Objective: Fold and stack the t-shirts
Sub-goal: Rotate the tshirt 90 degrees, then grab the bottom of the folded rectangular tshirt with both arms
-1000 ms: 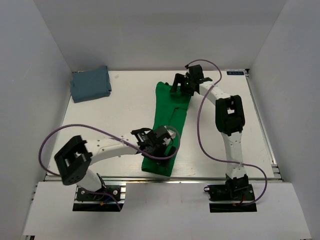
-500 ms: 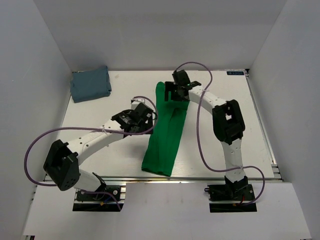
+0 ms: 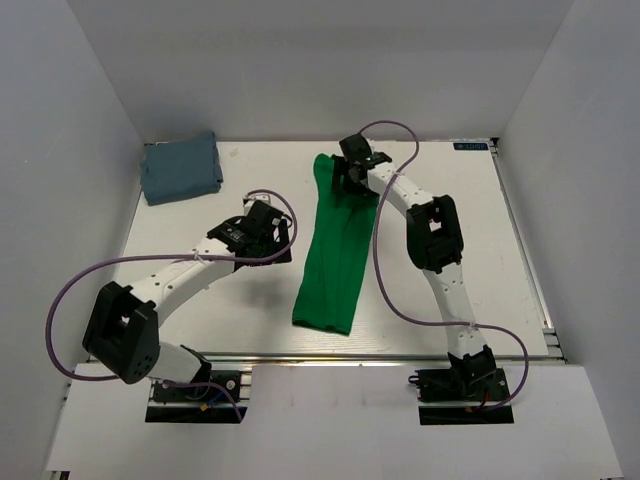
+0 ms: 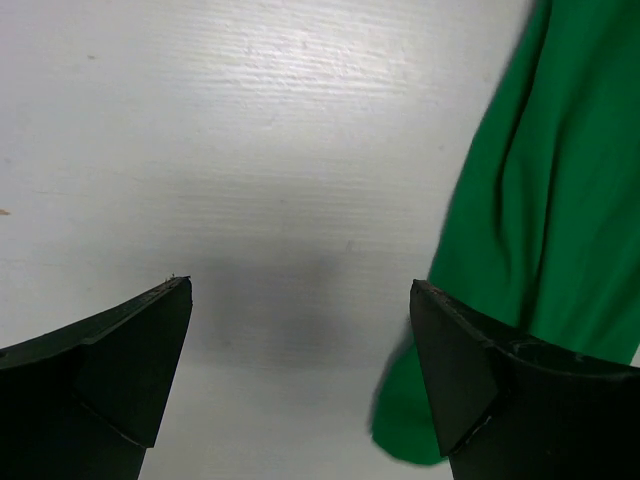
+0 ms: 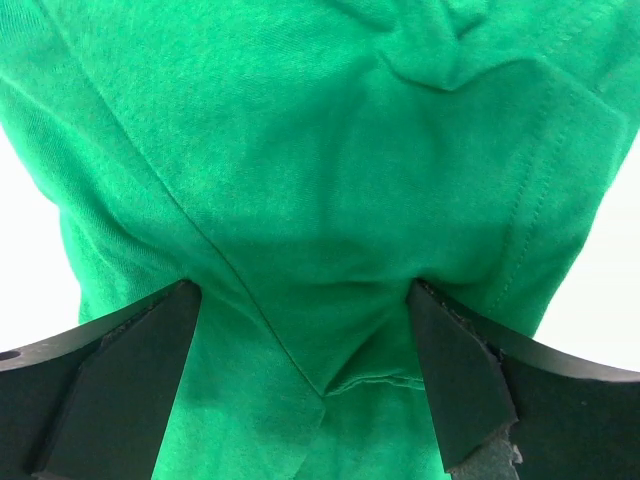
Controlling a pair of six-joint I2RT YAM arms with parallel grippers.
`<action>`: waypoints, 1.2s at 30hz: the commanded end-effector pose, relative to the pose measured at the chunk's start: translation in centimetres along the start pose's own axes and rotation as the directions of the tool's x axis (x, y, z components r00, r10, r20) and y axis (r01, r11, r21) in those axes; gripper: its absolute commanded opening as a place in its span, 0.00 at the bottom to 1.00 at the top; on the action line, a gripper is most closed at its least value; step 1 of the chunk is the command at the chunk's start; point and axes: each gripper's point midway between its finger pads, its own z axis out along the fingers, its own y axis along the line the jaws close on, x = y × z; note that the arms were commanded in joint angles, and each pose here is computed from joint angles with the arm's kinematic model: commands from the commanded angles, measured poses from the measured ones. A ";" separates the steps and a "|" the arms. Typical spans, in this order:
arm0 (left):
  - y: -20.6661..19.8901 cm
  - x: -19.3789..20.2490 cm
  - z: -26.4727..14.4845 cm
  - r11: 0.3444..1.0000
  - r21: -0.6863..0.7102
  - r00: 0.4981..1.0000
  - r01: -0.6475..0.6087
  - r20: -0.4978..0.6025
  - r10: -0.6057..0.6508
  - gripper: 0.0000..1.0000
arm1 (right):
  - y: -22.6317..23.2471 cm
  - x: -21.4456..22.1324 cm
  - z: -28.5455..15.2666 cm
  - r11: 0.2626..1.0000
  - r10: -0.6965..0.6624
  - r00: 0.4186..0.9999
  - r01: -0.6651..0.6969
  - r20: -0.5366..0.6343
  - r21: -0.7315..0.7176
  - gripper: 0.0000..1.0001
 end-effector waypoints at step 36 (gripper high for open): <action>-9.7 9.5 3.3 0.848 0.467 0.927 -0.249 -0.138 0.348 0.72 | -5.0 19.5 -22.9 0.836 0.016 0.989 -0.096 -0.150 -0.540 0.90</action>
